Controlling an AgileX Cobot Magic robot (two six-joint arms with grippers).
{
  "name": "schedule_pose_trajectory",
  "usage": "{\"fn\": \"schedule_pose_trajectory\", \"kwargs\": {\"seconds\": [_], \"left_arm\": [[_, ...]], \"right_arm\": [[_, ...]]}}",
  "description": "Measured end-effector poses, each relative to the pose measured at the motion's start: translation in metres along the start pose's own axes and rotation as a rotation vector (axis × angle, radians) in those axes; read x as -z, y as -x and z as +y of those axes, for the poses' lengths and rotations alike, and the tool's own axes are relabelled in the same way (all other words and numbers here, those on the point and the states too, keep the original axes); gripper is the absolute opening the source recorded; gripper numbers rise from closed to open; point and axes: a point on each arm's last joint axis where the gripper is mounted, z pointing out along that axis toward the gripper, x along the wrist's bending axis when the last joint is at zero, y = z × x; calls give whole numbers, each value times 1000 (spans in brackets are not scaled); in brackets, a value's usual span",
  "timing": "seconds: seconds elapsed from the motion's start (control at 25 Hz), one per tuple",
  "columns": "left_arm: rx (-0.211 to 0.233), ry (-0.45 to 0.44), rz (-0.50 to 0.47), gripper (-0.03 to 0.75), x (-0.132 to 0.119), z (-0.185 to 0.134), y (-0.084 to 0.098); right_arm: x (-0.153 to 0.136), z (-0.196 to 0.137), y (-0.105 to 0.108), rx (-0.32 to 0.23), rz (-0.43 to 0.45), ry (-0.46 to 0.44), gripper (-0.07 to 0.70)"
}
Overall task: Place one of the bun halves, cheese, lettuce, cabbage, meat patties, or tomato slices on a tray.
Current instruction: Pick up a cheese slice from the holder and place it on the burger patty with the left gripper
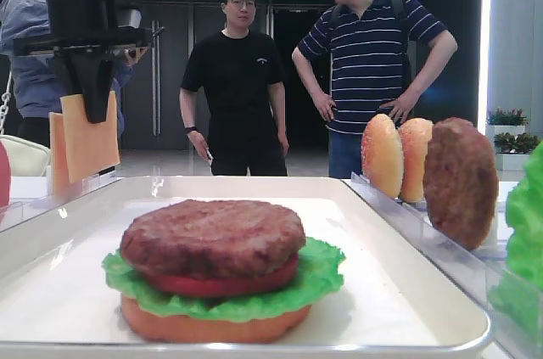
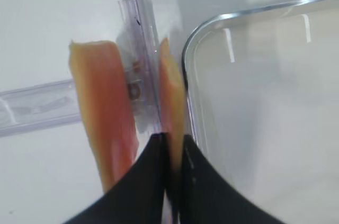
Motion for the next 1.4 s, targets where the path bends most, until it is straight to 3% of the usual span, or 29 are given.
{"fn": "schedule_pose_trajectory", "kwargs": {"seconds": [0.84,1.04,1.4], "left_arm": [[69,132,-87,30,73,-11,4],[85,126,-118,30,79,-18,13],[68,79,-156,30,75,-32,39]], "right_arm": [[0,0,0,0,0,0,417],[0,0,0,0,0,0,417],[0,0,0,0,0,0,417]]}}
